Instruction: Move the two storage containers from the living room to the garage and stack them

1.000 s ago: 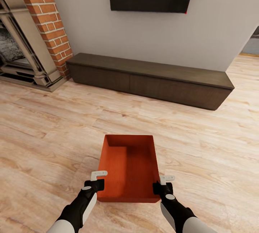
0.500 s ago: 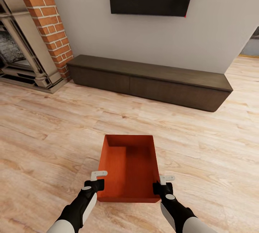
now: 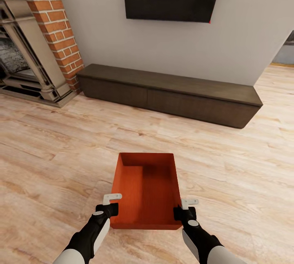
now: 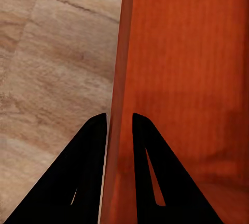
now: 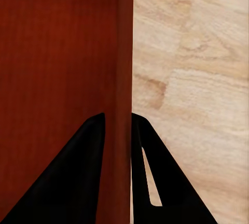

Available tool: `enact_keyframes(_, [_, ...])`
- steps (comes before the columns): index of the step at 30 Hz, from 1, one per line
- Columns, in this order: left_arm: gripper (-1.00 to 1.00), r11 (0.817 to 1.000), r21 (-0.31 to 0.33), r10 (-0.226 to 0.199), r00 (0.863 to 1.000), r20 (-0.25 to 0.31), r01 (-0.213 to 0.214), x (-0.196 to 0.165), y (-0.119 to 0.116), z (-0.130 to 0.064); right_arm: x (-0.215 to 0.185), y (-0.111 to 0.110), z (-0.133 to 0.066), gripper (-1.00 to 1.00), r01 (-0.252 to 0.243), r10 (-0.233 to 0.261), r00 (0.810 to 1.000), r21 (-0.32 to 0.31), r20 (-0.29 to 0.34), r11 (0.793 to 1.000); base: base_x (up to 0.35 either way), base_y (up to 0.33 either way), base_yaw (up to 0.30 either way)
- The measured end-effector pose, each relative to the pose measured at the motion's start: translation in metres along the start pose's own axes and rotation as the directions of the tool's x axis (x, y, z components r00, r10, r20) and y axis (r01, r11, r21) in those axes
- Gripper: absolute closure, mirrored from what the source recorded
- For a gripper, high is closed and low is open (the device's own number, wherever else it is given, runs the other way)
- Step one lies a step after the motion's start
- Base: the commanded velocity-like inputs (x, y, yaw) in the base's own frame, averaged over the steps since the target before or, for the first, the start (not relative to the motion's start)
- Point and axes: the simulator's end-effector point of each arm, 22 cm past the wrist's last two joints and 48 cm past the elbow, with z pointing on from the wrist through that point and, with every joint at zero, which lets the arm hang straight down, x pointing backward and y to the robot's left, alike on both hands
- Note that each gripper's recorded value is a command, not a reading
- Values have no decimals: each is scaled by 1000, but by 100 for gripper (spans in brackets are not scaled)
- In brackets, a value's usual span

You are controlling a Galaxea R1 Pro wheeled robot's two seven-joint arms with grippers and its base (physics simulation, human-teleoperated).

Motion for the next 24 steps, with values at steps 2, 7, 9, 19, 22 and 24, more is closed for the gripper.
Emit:
enact_keyframes(2, [100,1000,0,0,1000,0,0,-2,0,-3,-3,0,-3,100,0,0,1000,0,0,1000,0,0,0])
enact_keyframes(7, [100,1000,0,-1,1000,-1,1,-7,0,-11,-9,-1,-10,100,0,0,1000,0,-1,1000,0,0,0])
enact_keyframes(9, [100,1000,-1,-1,1000,-1,1,-9,0,-14,-11,-1,-13,100,1,-1,1000,0,-2,1000,0,0,0])
enact_keyframes(19, [100,1000,-2,4,1000,1,-4,-21,4,-30,-22,1,-29,100,-10,10,1000,5,-1,1000,0,0,0])
enact_keyframes(22, [100,1000,-1,4,1000,0,-4,-23,4,-35,-26,1,-33,100,-10,10,1000,5,-1,1000,0,0,0])
enact_keyframes(24, [100,1000,-2,4,1000,0,-4,-25,4,-38,-28,0,-36,100,-10,10,1000,5,-1,1000,0,0,0])
